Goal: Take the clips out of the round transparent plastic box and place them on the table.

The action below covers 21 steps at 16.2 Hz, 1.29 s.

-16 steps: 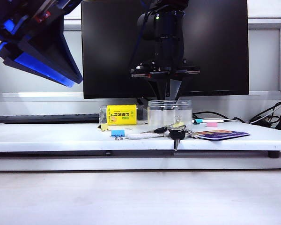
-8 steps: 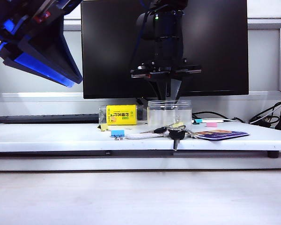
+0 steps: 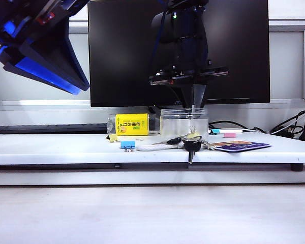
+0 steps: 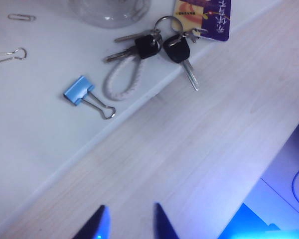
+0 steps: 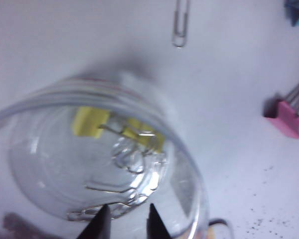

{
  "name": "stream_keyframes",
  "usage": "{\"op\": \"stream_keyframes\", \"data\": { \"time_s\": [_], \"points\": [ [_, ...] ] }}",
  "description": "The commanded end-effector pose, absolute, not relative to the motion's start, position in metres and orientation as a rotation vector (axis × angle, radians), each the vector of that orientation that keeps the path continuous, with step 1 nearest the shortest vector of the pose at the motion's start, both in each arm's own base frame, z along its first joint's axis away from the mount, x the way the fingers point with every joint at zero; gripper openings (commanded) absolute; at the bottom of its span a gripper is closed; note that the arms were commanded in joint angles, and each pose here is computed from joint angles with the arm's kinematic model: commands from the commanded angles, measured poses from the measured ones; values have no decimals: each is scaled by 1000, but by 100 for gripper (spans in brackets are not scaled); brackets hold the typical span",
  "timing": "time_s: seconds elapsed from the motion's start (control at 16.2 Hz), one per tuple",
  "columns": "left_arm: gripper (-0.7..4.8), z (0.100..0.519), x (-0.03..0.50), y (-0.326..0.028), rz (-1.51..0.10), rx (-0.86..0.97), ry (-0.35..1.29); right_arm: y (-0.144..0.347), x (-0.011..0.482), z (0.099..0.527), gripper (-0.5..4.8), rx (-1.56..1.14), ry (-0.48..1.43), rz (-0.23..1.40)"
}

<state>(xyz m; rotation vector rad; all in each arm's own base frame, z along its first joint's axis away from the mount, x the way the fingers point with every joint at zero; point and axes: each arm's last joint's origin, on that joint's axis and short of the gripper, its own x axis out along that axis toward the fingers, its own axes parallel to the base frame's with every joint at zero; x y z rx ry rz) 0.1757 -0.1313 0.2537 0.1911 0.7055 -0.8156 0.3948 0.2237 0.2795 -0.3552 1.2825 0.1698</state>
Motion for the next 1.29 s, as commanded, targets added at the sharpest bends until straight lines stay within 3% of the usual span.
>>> {"op": "stream_keyframes", "data": {
  "time_s": [0.06,1.11,1.29],
  "points": [
    [125,255,175,-131,-817,191,702,224,394,282,62,-346,1271,166],
    [125,255,175,-131,-817,191,705,222,403,268,64,-324,1289,132],
    [125,255,175,-131,-817,191,705,223,405,268,86,-315,1271,135]
  ]
}}
